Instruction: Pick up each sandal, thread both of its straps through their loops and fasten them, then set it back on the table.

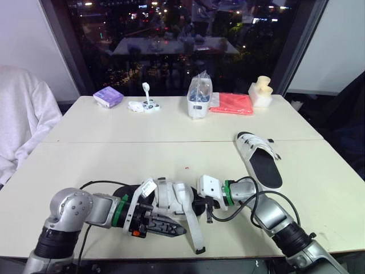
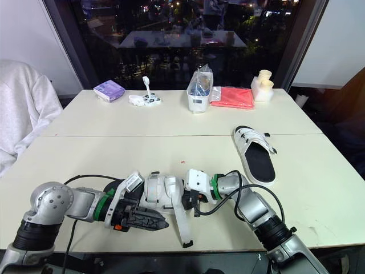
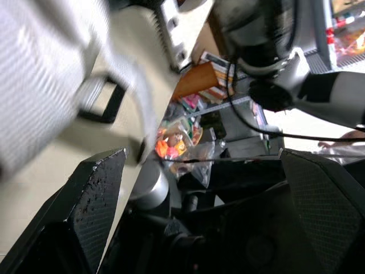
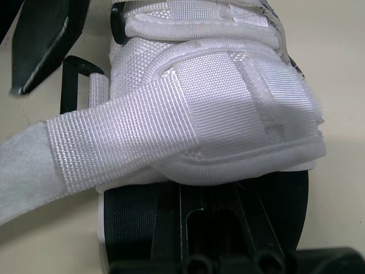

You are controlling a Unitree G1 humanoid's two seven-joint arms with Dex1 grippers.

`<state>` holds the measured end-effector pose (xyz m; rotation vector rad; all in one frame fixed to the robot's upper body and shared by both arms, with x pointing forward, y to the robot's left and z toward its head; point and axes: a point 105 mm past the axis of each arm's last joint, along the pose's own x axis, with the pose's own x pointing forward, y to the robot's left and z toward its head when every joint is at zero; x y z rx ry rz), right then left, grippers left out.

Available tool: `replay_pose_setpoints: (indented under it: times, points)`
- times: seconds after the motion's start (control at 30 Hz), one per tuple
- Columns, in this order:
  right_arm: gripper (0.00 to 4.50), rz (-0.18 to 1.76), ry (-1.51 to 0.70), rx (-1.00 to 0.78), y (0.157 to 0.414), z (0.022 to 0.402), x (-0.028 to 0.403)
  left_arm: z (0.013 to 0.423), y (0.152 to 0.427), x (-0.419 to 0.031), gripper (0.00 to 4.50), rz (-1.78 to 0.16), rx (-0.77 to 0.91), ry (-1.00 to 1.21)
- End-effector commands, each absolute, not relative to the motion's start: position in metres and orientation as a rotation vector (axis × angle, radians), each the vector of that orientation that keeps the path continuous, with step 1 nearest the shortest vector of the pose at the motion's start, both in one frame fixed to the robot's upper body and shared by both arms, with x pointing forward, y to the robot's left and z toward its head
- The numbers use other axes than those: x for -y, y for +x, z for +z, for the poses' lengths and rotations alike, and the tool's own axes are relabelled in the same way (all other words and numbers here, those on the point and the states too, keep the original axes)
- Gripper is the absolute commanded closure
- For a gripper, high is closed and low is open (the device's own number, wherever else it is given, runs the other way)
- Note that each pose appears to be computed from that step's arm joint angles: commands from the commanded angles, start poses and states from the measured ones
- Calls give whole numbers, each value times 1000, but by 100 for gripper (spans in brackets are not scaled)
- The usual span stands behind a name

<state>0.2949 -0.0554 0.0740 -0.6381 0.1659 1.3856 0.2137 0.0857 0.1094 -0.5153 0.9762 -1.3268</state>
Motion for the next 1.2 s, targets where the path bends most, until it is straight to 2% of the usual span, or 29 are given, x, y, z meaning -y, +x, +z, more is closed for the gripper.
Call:
replay_pose_setpoints:
  times: [0.03,0.7,0.93,1.03,1.2]
  points:
    - [450,1382,-652,-398,282,27,73,110,207,-81,1,-1338,-965,-491]
    - [450,1395,-650,-430,272,27,79,99,213,-41,1,-1224,-859,-576]
    - [450,1394,-650,-435,271,28,80,102,206,-34,1,-1266,-861,-576]
    - [450,1394,-649,-438,271,28,80,102,206,-33,86,-1268,-859,-561]
    - [450,1391,-650,-439,271,29,81,102,206,-32,319,-1266,-860,-548]
